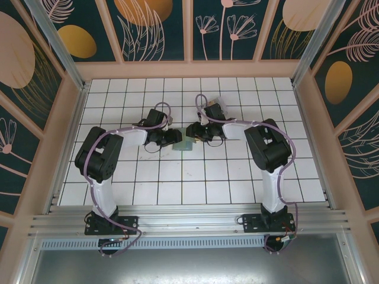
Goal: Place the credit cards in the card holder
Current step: Turn over the card holder at the bottom-center of the table.
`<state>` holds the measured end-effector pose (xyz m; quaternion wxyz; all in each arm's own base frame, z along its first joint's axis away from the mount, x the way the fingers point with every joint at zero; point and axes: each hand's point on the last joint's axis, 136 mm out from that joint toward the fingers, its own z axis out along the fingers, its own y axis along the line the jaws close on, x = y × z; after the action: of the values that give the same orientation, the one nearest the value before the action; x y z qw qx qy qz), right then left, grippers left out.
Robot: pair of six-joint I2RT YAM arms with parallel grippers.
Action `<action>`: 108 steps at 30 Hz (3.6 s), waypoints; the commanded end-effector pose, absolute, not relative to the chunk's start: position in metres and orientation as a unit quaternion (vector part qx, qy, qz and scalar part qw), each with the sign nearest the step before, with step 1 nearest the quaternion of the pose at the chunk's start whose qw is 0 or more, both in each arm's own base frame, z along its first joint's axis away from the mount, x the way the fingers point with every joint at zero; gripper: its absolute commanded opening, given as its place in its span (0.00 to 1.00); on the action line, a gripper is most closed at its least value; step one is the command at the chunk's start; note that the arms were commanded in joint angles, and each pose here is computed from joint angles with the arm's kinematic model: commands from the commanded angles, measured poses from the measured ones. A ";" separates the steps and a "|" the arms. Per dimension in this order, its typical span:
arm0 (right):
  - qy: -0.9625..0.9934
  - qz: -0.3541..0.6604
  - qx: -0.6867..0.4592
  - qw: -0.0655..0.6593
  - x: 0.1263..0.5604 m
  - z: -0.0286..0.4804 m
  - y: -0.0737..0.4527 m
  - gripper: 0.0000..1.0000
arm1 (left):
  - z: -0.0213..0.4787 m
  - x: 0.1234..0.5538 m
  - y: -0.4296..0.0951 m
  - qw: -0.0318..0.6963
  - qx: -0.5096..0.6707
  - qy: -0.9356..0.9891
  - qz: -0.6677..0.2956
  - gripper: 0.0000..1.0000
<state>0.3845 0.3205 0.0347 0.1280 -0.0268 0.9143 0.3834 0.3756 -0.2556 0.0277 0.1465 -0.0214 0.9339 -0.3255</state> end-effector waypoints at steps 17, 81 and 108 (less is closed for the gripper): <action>0.860 0.504 -0.056 0.057 0.352 0.049 0.374 0.47 | 0.034 0.374 -0.278 0.146 -0.011 0.916 -0.375 0.39; 0.858 -0.007 -0.326 0.398 0.271 0.114 0.357 0.40 | 0.116 0.369 -0.150 0.320 -0.121 0.890 -0.303 0.64; 0.919 0.360 -0.057 0.153 0.192 0.053 0.293 0.18 | 0.099 0.374 -0.287 0.197 0.087 0.904 -0.370 0.43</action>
<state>0.1771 0.2785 0.0436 0.1497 -0.1032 0.9359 0.3016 0.3899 -0.2929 0.1329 0.2422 0.0793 0.8818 -0.3969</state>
